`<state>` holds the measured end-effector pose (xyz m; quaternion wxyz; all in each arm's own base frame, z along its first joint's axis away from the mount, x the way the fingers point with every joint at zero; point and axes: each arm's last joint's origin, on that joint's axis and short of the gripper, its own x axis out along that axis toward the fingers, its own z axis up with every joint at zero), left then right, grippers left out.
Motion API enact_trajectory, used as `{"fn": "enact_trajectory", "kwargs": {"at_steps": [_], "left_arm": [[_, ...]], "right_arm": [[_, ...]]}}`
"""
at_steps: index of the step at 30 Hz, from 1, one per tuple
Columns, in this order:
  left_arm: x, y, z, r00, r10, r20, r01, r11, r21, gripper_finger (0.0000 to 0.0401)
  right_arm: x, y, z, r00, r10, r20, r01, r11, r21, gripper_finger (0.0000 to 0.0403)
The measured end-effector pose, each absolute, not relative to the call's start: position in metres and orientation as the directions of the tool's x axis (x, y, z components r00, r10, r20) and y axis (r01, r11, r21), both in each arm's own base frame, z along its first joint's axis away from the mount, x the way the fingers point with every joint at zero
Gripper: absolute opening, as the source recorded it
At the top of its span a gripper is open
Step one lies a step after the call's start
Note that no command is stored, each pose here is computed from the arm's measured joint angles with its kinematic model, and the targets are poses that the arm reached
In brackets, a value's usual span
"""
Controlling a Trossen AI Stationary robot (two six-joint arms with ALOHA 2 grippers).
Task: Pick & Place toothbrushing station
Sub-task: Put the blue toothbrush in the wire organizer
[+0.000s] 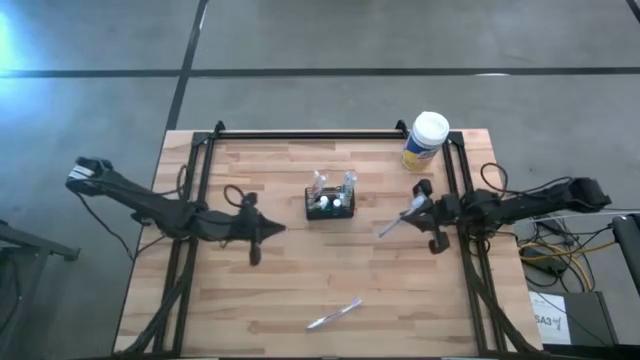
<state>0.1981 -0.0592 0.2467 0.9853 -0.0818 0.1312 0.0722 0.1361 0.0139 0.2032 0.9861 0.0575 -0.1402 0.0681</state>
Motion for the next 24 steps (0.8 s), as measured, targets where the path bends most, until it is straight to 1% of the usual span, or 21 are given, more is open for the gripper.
{"fn": "enact_trajectory", "kwargs": {"at_steps": [3,5,8,13,16,24], "left_arm": [[0.182,-0.052,0.236,0.956,0.162,-0.245,-0.203,0.967,-0.154,0.0009],[0.173,-0.049,0.229,0.959,0.176,-0.222,-0.214,0.964,-0.161,0.0005],[0.161,-0.044,0.22,0.965,0.175,-0.194,-0.206,0.967,-0.151,0.0004],[0.146,-0.039,0.209,0.975,0.171,-0.144,-0.195,0.966,-0.171,0.0003],[0.139,-0.036,0.201,0.976,0.17,-0.137,-0.193,0.967,-0.169,0.0003],[0.126,-0.032,0.187,0.981,0.167,-0.097,-0.18,0.973,-0.145,0.0002]], "right_arm": [[0.129,0.013,0.197,0.958,0.107,0.265,-0.136,0.986,0.094,0.0015],[0.128,0.012,0.195,0.97,0.074,0.23,-0.099,0.99,0.098,0.0015],[0.125,0.01,0.191,0.981,0.036,0.191,-0.053,0.995,0.086,0.0015],[0.122,0.009,0.183,0.995,0.019,0.102,-0.026,0.997,0.074,0.0015],[0.12,0.009,0.178,0.999,0.012,0.046,-0.014,0.999,0.051,0.0018],[0.117,0.009,0.176,0.999,0.013,0.052,-0.015,0.998,0.054,0.0021]]}}
